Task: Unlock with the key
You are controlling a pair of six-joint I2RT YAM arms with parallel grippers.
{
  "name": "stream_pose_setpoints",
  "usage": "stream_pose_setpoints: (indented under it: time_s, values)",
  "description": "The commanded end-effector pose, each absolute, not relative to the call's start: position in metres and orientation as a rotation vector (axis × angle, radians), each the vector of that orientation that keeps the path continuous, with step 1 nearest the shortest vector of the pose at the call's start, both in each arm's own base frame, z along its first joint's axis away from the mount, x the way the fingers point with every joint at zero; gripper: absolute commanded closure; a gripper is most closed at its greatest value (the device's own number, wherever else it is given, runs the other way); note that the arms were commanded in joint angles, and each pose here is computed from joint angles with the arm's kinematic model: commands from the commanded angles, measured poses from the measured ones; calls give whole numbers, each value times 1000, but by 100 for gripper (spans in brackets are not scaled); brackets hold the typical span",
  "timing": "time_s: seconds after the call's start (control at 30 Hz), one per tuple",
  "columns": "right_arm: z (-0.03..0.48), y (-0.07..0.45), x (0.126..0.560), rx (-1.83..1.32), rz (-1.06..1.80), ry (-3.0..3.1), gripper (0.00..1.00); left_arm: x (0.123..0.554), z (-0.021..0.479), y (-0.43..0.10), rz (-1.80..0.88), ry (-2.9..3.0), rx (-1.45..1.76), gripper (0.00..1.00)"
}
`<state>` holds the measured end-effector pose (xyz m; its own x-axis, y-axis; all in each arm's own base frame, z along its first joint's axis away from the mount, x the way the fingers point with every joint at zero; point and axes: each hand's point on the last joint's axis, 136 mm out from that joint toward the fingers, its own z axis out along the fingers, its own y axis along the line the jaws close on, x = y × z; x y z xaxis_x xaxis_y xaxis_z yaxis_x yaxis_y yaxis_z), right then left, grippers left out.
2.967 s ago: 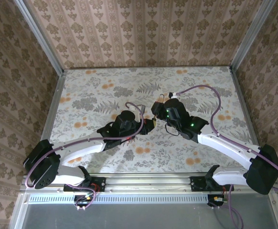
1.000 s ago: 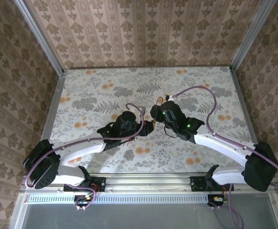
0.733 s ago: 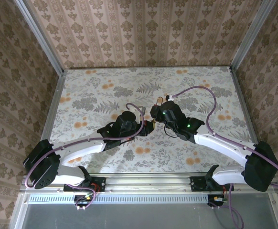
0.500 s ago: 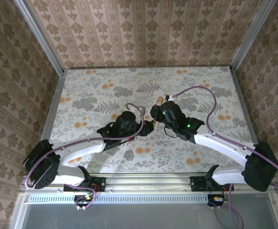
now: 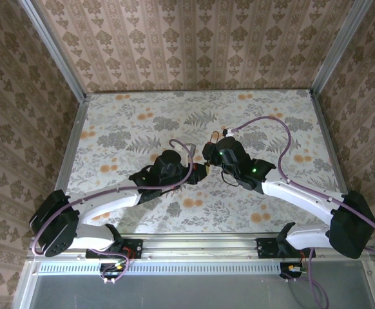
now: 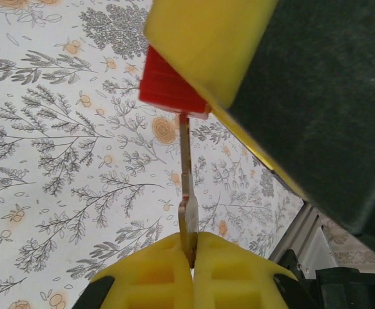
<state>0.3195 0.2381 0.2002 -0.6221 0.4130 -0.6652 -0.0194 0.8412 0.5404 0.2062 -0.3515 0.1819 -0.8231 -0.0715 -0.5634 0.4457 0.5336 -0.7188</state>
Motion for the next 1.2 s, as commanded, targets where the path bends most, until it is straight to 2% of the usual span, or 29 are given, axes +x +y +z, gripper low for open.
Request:
stream_pose_setpoints:
  time_s: [0.0, 0.43, 0.57, 0.77, 1.17]
  values:
    - [189, 243, 313, 281, 674, 2197, 100, 214, 206, -354, -1310, 2109, 330, 100]
    - [181, 252, 299, 370, 825, 2219, 100, 228, 215, -358, -1387, 2035, 329, 100]
    - [178, 252, 293, 444, 862, 2251, 100, 232, 206, -355, -1316, 2037, 351, 100]
    - [166, 251, 282, 501, 870, 2336, 100, 239, 196, -346, -1152, 2049, 430, 100]
    - [156, 250, 272, 438, 756, 2357, 100, 234, 219, -357, -1230, 2051, 490, 100]
